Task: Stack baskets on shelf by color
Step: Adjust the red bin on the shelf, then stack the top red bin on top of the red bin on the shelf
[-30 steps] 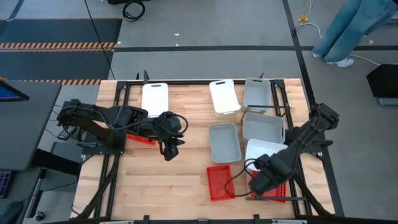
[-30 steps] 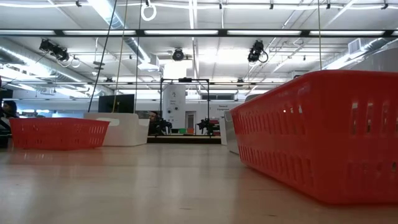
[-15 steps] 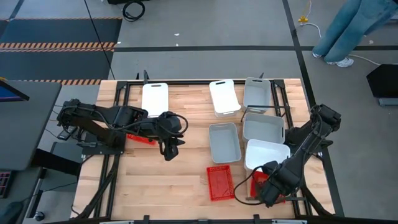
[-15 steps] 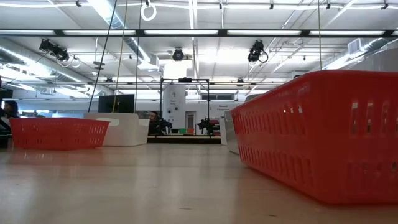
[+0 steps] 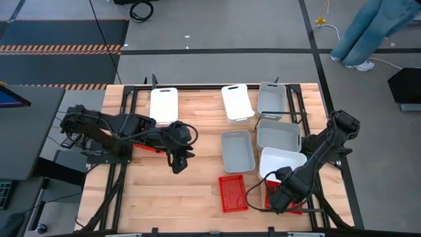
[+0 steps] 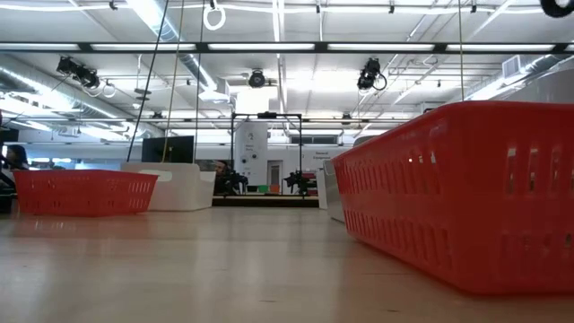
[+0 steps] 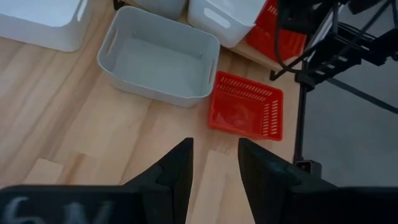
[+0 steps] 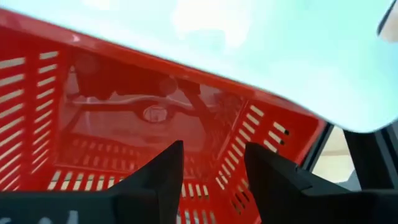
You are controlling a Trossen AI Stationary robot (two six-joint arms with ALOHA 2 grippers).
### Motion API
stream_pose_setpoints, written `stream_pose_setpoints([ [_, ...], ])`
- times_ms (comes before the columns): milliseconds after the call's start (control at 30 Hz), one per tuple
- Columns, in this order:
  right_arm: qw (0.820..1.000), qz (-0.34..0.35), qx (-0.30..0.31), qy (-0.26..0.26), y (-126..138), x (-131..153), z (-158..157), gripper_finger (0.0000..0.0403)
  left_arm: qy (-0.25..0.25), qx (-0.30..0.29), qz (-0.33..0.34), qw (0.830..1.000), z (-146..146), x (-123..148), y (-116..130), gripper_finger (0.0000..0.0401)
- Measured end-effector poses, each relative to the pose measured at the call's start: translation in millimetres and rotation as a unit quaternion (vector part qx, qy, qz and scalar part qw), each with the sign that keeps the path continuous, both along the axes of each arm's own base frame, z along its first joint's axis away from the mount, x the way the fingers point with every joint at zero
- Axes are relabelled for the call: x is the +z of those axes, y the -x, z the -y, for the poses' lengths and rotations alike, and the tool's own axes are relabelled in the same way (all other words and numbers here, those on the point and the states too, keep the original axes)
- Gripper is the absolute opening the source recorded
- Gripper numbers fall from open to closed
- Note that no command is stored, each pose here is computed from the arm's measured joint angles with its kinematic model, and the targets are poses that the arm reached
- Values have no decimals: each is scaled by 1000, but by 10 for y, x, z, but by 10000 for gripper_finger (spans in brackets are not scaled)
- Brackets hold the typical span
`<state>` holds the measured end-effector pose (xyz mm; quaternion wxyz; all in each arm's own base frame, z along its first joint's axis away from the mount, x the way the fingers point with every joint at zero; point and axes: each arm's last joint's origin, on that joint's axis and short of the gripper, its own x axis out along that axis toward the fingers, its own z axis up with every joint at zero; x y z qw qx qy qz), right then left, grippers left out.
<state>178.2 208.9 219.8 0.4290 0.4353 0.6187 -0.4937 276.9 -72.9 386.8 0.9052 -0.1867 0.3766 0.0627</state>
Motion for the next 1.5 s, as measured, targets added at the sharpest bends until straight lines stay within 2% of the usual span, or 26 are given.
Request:
stream_pose_setpoints([
  [367, 999, -21, 3, 31, 70, -117, 74, 174, 20, 22, -1, 1000, -7, 0, -2, 133],
  [700, 995, -25, 89, 37, 110, -160, 130, 174, 28, 49, 3, 998, -15, 2, -3, 133],
  [867, 993, -16, 111, 39, 105, -162, 134, 174, 29, 73, 9, 997, -25, 7, -8, 133],
  [1000, 989, -17, 142, 34, 109, -160, 141, 174, 36, 83, 21, 996, -24, 22, -23, 133],
  [1167, 988, -31, 152, 7, 121, -149, 131, 174, 41, 85, 32, 995, -20, 39, -38, 133],
  [1300, 988, -12, 155, -11, 134, -6, 113, 174, 41, 85, 32, 995, -20, 38, -37, 133],
  [1400, 988, 24, 152, 7, 148, 186, 138, 174, 29, 88, 34, 995, -26, 38, -36, 133],
  [1500, 987, 72, 140, 35, 158, 412, 193, 174, -8, 97, 31, 995, -50, 26, -26, 133],
])
